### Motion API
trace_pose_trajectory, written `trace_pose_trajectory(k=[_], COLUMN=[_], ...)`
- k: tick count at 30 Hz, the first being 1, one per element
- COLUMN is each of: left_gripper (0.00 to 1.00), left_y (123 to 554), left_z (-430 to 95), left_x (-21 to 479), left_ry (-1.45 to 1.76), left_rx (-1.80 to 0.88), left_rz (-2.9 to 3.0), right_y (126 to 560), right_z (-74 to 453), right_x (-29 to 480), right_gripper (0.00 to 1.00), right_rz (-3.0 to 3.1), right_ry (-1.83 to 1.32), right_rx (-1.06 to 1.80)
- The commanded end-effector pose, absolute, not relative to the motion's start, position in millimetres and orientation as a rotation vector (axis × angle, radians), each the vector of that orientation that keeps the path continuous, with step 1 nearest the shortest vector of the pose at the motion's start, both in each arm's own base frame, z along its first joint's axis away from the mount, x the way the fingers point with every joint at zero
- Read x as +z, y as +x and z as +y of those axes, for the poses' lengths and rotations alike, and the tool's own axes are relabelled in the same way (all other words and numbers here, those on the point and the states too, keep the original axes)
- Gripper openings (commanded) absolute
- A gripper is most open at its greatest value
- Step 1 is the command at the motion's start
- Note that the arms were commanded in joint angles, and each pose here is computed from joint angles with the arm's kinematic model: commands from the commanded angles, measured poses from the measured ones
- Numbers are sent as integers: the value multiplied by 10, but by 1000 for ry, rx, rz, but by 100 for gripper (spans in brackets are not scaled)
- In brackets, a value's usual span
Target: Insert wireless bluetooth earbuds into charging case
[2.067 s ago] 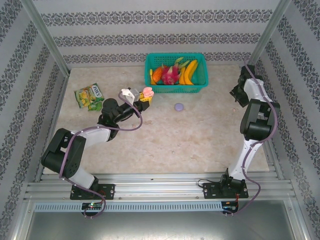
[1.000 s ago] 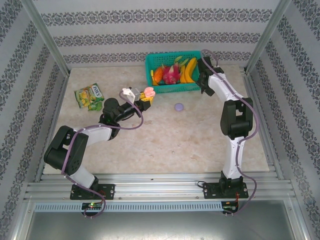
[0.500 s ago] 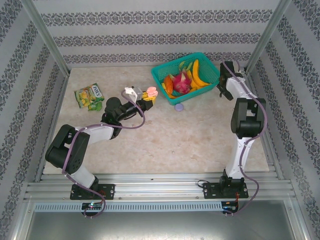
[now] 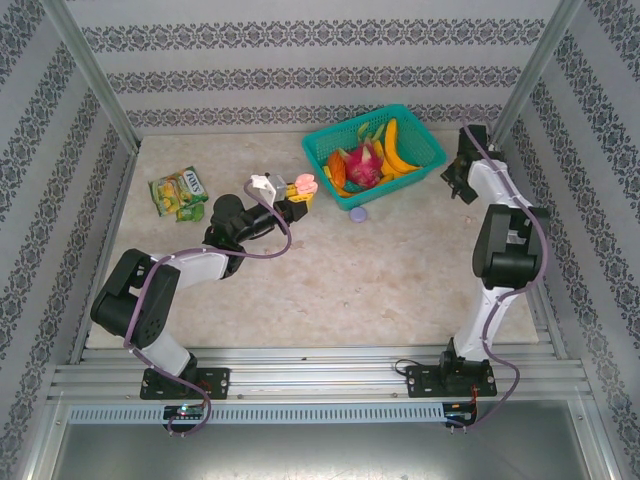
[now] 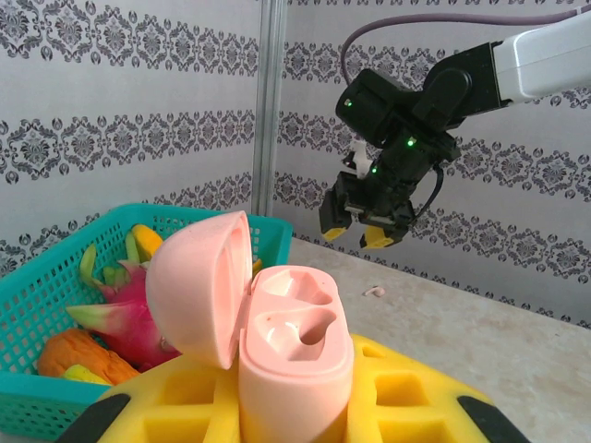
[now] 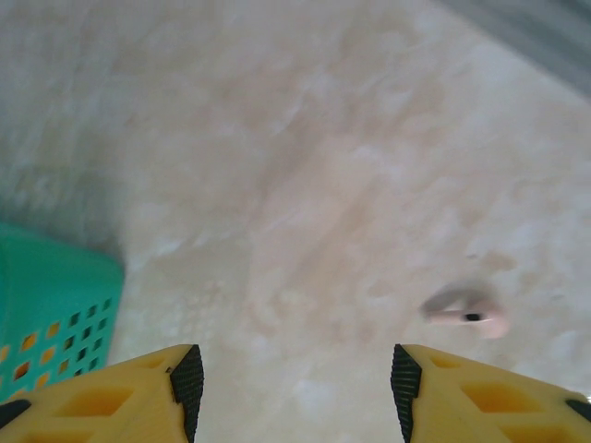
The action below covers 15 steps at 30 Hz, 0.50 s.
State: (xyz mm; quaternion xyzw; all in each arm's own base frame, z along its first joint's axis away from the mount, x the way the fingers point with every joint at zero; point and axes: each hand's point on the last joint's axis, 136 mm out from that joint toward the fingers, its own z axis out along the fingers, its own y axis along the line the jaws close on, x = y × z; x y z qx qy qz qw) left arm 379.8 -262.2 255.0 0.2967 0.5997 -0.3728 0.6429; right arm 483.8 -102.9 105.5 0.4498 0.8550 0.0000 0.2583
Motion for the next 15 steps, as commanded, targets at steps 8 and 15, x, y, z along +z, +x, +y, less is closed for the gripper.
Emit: trace_pose_trajectory(k=[8,15], left_gripper=[0,0], left_y=[3700,3714], left_z=[-2653,-2657], left_x=[2818,2832], left_ry=[705,704], left_rx=[-844,-843], left_rz=[1291,1288], right_y=[4377,4383], right_z=[-1379,-1490], right_x=[681,689], right_gripper=[55,42], right_rz=[2497,2560], right_ry=[1292,1236], right_rx=[-146,-236])
